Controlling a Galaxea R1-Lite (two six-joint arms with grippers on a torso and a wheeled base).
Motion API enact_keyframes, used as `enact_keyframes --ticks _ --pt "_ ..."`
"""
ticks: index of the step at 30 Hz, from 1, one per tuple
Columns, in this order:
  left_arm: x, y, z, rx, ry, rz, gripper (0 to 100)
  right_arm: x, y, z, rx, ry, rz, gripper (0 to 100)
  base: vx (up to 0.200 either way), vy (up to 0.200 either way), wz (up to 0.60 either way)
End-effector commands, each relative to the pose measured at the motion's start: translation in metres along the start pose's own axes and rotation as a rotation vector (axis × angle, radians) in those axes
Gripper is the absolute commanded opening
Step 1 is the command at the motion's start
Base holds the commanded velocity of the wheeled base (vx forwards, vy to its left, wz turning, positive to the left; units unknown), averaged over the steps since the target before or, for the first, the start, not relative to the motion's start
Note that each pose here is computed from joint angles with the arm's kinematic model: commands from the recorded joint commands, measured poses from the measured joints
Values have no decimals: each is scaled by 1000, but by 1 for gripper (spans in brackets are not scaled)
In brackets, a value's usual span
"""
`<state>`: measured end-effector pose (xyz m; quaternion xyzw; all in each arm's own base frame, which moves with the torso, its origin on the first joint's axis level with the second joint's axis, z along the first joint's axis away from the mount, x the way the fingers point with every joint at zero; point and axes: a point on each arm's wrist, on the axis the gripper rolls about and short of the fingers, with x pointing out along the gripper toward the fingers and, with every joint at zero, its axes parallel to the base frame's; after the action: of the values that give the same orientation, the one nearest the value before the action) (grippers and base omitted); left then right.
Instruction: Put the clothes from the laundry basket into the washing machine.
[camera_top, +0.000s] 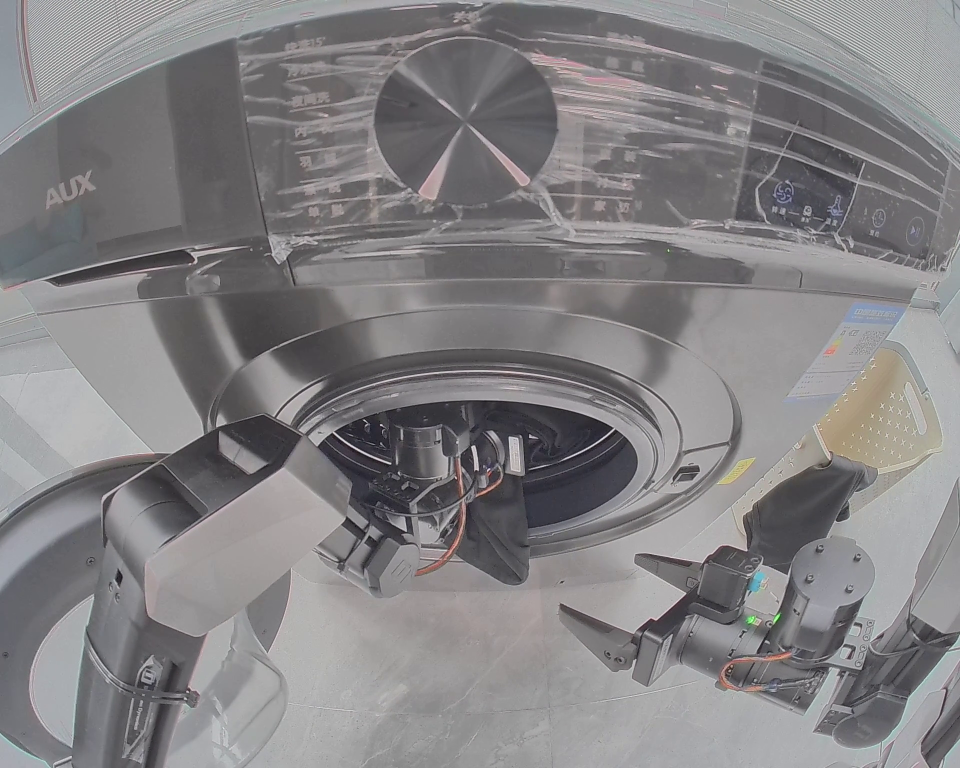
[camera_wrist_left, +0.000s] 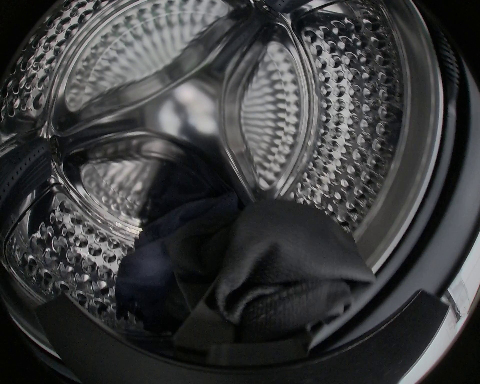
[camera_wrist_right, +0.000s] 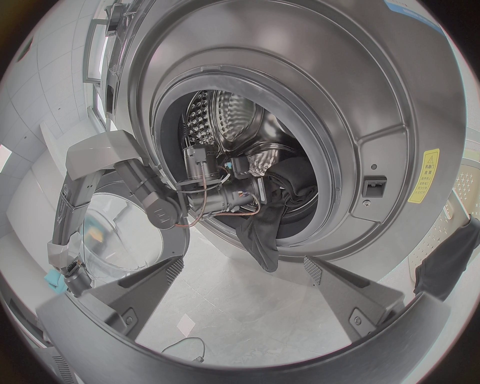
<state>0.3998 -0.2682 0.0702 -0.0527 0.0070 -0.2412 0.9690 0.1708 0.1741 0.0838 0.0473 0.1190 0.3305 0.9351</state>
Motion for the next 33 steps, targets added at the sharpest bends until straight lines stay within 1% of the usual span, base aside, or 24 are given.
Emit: enact_keyframes --ticks 1,2,4,5,9,12,15,17,18,19,20,21,23,24,25,27,28,31,33 --pt "26 11 -9 -13 -80 76 0 1 1 -3 -3 14 5 100 0 0 0" --pt "30 12 -10 -19 -100 87 0 1 2 -3 -3 13 7 100 0 0 0" --pt "38 22 -7 -31 -144 122 0 0 2 -2 -3 9 7 100 0 0 0" --pt "40 22 -5 -32 -157 127 0 0 2 -2 -3 7 8 100 0 0 0" --pt "51 31 3 -48 -226 178 0 1 2 -3 -3 11 5 100 0 0 0" --pt "51 32 3 -48 -227 186 0 1 2 -3 -3 13 5 100 0 0 0" --pt "49 31 2 -46 -213 184 0 1 2 -3 -3 13 5 100 0 0 0" --pt "45 29 5 -45 -205 182 0 1 2 -3 -2 13 5 100 0 0 0" --pt "41 25 8 -48 -196 175 100 1 2 -3 -2 13 5 100 0 0 0" --pt "38 24 10 -46 -193 174 100 1 2 -3 -3 13 5 100 0 0 0" --pt "34 21 14 -45 -189 167 100 1 2 -3 -2 13 5 100 0 0 0" --pt "29 14 17 -44 -178 155 100 1 2 -3 -2 13 5 100 0 0 0" --pt "21 7 21 -42 -159 138 100 1 2 -3 -2 13 5 100 0 0 0" --pt "21 7 21 -42 -159 138 100 1 2 -3 -2 13 5 100 0 0 0" --pt "9 0 26 -38 -127 121 100 1 2 -3 -2 11 5 100 0 0 0" --pt "-4 -5 28 -29 -82 101 100 1 2 -3 -2 11 5 100 0 0 0" --pt "-9 -7 27 -26 -61 93 100 1 2 -3 -2 11 5 100 0 0 0" --pt "-26 -17 19 -17 3 55 100 1 2 -3 -3 11 5 100 0 0 0" --pt "-37 -22 12 -10 45 42 100 1 2 -2 -3 10 4 100 0 0 0"
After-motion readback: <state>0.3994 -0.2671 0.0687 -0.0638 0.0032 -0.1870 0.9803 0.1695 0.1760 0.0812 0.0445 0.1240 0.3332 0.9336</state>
